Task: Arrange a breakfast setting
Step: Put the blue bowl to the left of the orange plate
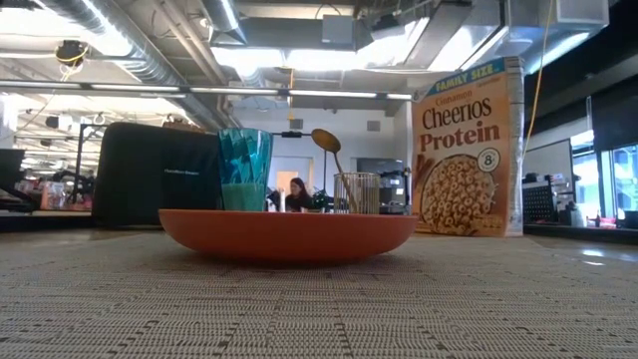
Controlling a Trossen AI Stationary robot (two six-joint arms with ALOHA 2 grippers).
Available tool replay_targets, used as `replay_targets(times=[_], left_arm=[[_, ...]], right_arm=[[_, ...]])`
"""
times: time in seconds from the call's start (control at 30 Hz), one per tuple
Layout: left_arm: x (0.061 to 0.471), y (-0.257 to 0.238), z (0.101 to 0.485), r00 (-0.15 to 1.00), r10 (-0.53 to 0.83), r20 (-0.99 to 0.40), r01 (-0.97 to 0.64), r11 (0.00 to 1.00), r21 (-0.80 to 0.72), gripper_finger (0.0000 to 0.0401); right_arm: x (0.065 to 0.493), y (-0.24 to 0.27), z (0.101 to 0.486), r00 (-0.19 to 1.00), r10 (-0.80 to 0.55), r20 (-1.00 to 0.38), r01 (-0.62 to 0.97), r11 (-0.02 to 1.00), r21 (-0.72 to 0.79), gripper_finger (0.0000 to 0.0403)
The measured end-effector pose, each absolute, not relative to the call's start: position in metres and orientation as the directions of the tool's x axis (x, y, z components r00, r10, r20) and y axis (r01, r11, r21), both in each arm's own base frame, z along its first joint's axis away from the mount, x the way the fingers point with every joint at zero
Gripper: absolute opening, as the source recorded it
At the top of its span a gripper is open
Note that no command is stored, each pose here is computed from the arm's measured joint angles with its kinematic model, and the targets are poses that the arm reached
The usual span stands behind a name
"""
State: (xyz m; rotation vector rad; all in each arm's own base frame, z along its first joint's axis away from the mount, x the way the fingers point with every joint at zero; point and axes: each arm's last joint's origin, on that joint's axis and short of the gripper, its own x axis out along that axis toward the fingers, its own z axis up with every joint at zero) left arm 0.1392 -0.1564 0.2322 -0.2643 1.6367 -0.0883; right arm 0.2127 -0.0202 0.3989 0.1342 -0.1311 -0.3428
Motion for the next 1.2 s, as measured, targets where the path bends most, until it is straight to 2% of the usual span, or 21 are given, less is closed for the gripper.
replay_targets(times=[0.17,0.47,0.57,0.87,1.03,1.2], left_arm=[[0.129,-0.165,0.205,-0.083,-0.294,-0.952,-0.036,0.956,-0.292,0.0202],[0.118,-0.156,0.183,-0.121,-0.213,-0.97,-0.077,0.976,-0.204,0.0191],[0.118,-0.156,0.183,-0.121,-0.213,-0.969,-0.074,0.976,-0.206,0.0158],[0.123,-0.154,0.183,-0.154,-0.273,-0.95,-0.11,0.96,-0.258,0.0014],[0.13,-0.147,0.184,-0.182,-0.324,-0.928,-0.179,0.939,-0.293,0.0008],[0.143,-0.133,0.197,-0.136,-0.332,-0.933,-0.266,0.92,-0.288,0.0005]], right_arm=[[0.221,-0.014,0.405,0.934,-0.351,0.067,0.339,0.929,0.145,0.0257],[0.221,-0.009,0.406,0.921,-0.384,0.062,0.37,0.915,0.158,0.0257],[0.221,-0.01,0.406,0.918,-0.391,0.063,0.375,0.91,0.176,0.0257],[0.221,-0.011,0.406,0.906,-0.418,0.061,0.403,0.898,0.175,0.0256],[0.221,-0.011,0.406,0.907,-0.418,0.055,0.407,0.901,0.151,0.0256],[0.214,-0.011,0.402,0.908,-0.418,0.001,0.413,0.897,0.155,0.0256]])
